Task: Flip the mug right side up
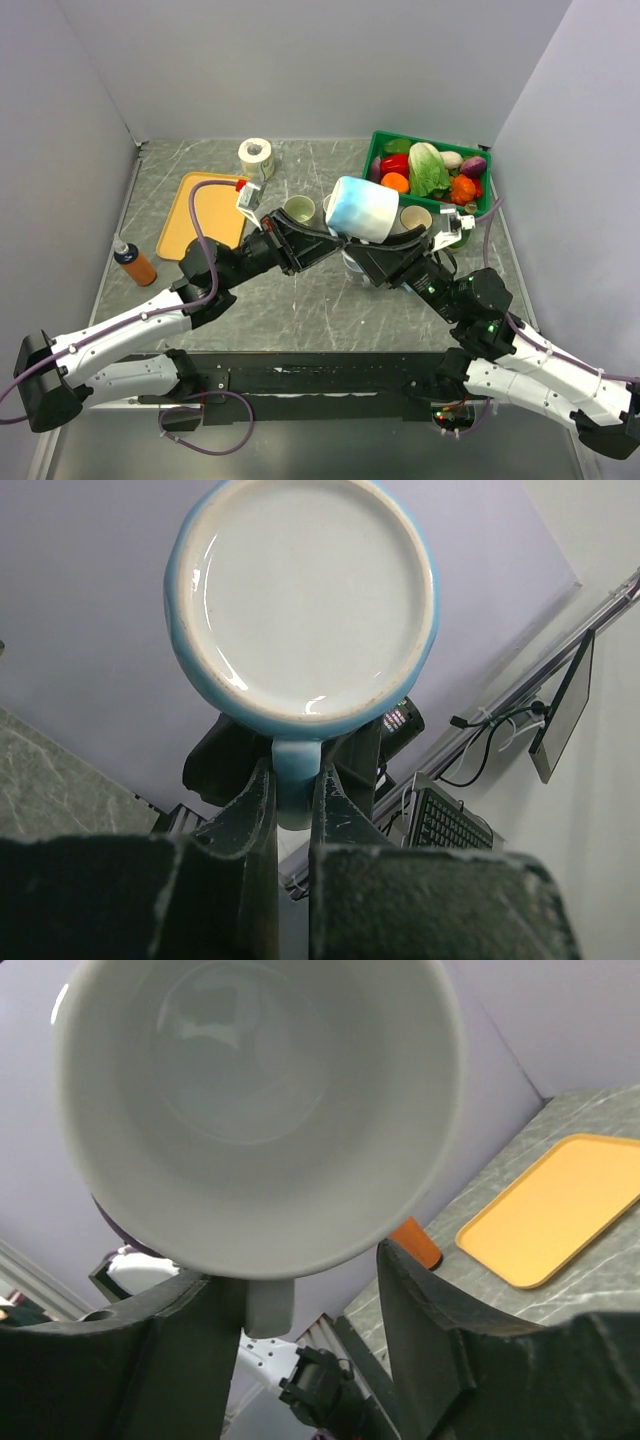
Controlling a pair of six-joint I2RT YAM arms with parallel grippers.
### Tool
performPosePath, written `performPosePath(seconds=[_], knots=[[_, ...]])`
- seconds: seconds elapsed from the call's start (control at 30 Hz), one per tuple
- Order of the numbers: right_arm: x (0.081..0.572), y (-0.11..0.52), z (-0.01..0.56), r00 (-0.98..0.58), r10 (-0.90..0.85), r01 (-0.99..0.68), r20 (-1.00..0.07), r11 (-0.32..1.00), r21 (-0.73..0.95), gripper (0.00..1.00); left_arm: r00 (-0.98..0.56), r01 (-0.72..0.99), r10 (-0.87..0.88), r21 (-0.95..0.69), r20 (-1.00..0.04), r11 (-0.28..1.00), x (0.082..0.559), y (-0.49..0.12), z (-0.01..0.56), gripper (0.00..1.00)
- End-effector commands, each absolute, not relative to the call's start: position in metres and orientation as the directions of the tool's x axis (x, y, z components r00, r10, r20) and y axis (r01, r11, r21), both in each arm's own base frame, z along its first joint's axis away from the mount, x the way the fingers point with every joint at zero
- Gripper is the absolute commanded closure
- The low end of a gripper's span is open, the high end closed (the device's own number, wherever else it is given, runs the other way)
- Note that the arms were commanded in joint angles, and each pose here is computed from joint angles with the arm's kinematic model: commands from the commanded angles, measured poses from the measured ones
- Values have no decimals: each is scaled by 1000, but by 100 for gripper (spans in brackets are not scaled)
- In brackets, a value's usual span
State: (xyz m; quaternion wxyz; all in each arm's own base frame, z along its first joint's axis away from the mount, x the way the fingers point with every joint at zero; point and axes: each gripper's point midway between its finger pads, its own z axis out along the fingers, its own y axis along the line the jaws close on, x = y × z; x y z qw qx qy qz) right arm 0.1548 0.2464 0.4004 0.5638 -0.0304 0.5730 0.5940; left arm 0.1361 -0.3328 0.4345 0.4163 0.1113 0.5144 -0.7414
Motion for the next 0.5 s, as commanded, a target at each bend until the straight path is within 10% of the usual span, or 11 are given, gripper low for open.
performPosePath(seconds=[0.0,0.17,0.3,0.47], knots=[[155,237,426,-346,690,-699,-636,262,665,44,-577,794,-598,-553,-556,-252,116,-312,486,99],[156,233,432,-333,694,-696,-639,276,663,62,-585,789,-588,-560,-559,-253,114,-316,475,99],[156,229,435,-326,684,-687,-653,303,660,100,-588,785,-574,-572,-570,-237,116,-320,464,99],[161,220,423,-302,608,-654,-734,428,624,100,-561,794,-515,-596,-648,-116,125,-331,442,93]])
